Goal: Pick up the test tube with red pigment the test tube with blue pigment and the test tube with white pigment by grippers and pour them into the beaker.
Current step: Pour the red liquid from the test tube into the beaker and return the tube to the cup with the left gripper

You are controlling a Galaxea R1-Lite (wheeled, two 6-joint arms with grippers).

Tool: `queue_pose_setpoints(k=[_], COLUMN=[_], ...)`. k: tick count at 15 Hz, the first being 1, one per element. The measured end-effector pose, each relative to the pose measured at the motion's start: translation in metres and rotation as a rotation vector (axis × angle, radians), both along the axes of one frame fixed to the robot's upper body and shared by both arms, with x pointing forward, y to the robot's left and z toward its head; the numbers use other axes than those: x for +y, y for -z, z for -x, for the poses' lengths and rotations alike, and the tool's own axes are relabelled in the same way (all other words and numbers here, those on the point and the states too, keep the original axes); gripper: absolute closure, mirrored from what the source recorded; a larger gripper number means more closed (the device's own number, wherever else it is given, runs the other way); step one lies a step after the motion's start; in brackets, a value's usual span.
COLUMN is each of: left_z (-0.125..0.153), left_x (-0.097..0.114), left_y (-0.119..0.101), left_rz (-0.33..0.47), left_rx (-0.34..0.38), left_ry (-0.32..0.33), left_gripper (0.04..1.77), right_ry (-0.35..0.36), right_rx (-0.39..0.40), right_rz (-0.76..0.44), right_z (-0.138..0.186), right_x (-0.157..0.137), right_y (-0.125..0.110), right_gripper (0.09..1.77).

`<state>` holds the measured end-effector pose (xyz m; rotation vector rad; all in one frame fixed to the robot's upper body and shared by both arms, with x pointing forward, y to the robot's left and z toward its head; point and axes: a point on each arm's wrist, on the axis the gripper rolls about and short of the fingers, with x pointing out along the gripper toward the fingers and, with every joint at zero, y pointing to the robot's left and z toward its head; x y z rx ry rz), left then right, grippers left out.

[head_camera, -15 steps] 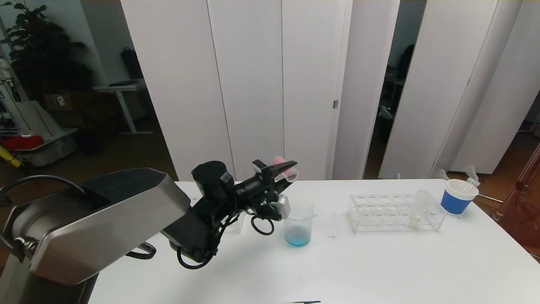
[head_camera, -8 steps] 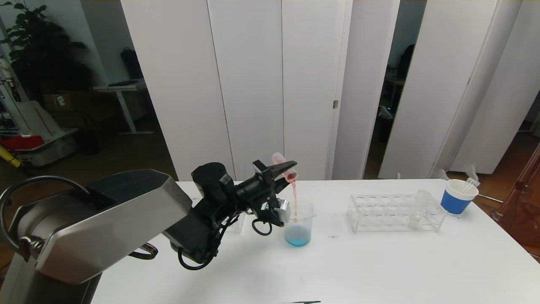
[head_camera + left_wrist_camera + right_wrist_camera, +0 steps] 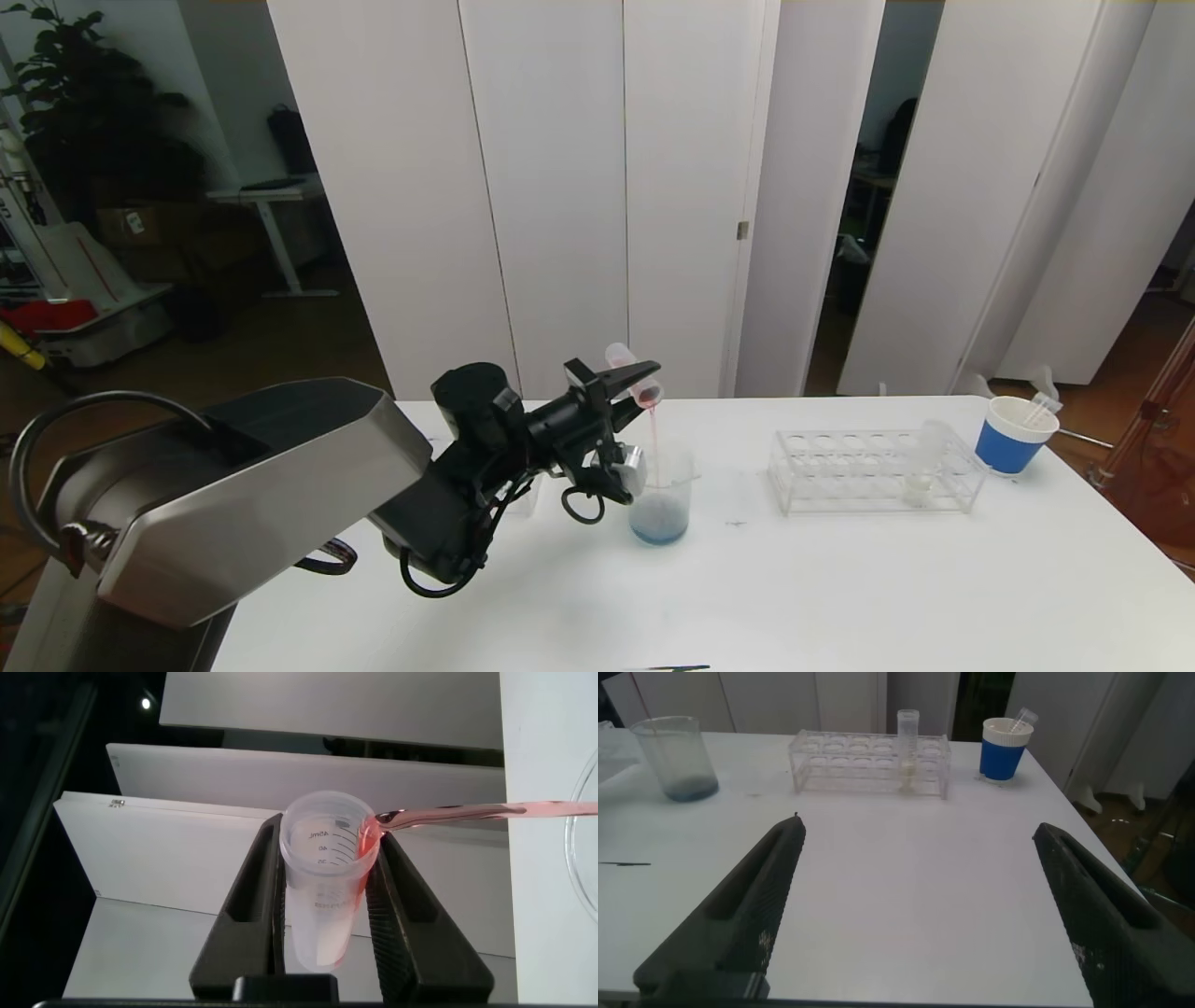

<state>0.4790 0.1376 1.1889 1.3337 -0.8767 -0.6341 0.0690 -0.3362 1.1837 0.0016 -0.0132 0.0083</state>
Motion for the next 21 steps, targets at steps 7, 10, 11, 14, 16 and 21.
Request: queue_pose_setpoints(k=[7,10,11,14,16,21], left_z=[-0.0011,-0.0013,-0.0012,-0.0009,-0.0008,-0.0003], left_x=[-0.0037,-0.0033,-0.0033,-0.0032,-0.0032,-0.0029], left_y=[-0.0006,-0.0009,-0.0012,-0.0025,-0.0028,-0.0052], left_rz=[-0.002,-0.002,-0.002,-0.009,-0.009,-0.006], left_rx=[-0.032,-0.036,-0.039,-0.071,-0.074,-0.088], left_ry=[0.002,0.0,0.0,-0.003,-0.004,-0.004], left_gripper=[1.22,1.22,1.22,1.22,1.22,1.22], right_ry=[0.0,0.0,0.0,0.0,0.0,0.0], right_rx=[0.0,0.0,0.0,0.0,0.0,0.0], right_rz=[0.0,0.0,0.0,0.0,0.0,0.0], right_z=[0.0,0.0,0.0,0.0,0.0,0.0], right_x=[0.0,0.0,0.0,0.0,0.0,0.0], right_y=[0.0,0.0,0.0,0.0,0.0,0.0], right_gripper=[0.11,0.11,0.11,0.11,0.11,0.11])
